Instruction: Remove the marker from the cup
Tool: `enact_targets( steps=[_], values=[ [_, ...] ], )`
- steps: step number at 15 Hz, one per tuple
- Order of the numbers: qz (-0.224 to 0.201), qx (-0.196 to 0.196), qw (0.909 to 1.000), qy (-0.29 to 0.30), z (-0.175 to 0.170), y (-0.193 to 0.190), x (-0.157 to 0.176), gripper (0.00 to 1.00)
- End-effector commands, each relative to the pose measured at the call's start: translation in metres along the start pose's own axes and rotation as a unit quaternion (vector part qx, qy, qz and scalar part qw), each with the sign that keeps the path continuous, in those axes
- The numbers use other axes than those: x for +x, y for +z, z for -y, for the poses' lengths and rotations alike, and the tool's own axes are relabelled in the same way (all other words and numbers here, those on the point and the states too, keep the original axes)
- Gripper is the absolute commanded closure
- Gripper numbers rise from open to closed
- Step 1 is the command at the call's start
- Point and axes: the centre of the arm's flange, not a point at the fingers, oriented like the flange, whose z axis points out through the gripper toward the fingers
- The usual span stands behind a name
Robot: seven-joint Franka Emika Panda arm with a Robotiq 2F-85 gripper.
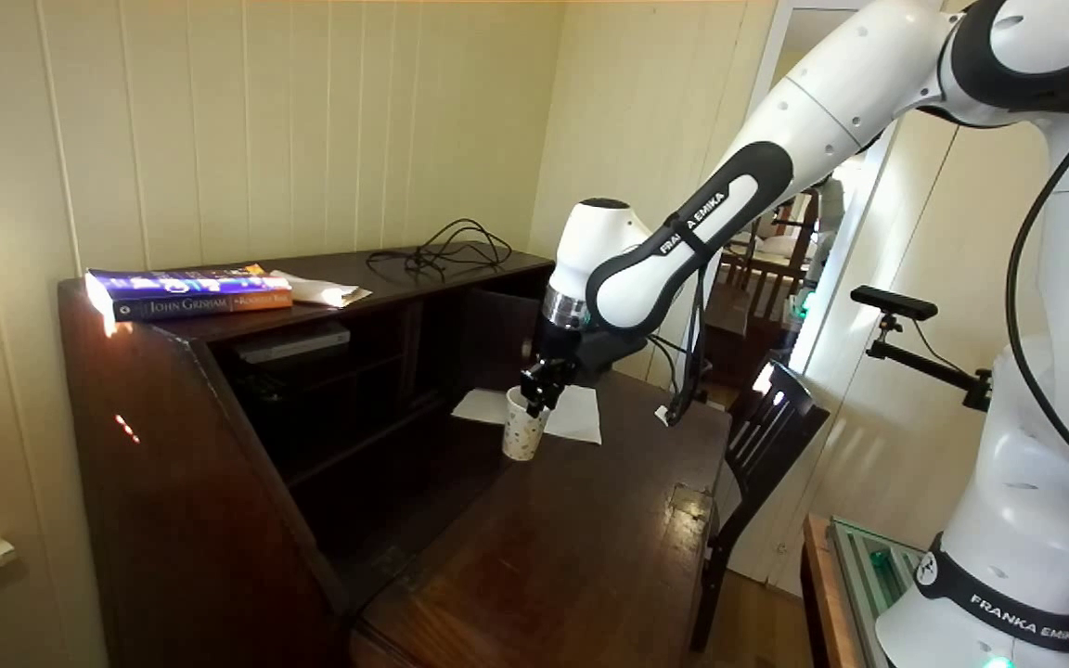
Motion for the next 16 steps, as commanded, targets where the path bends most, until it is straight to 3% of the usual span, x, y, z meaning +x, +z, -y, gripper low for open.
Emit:
enact_targets(
  steps=[1, 5, 11, 13, 15, 16],
  values=[
    [-0.001, 0.001, 1.0000, 0.005, 0.004, -0.005, 0.005, 0.49],
    [0.000, 0.002, 1.0000, 0.002, 0.007, -0.006, 0.004, 0.35],
    [-0.010, 0.000, 0.9998, 0.014, 0.000, -0.010, 0.004, 0.62],
    [-0.015, -0.001, 0.9996, 0.023, -0.005, -0.012, 0.006, 0.54],
    [-0.019, -0.002, 0.9994, 0.029, -0.009, -0.015, 0.007, 0.53],
    [-0.020, -0.003, 0.9993, 0.031, -0.010, -0.015, 0.008, 0.74]
  ],
)
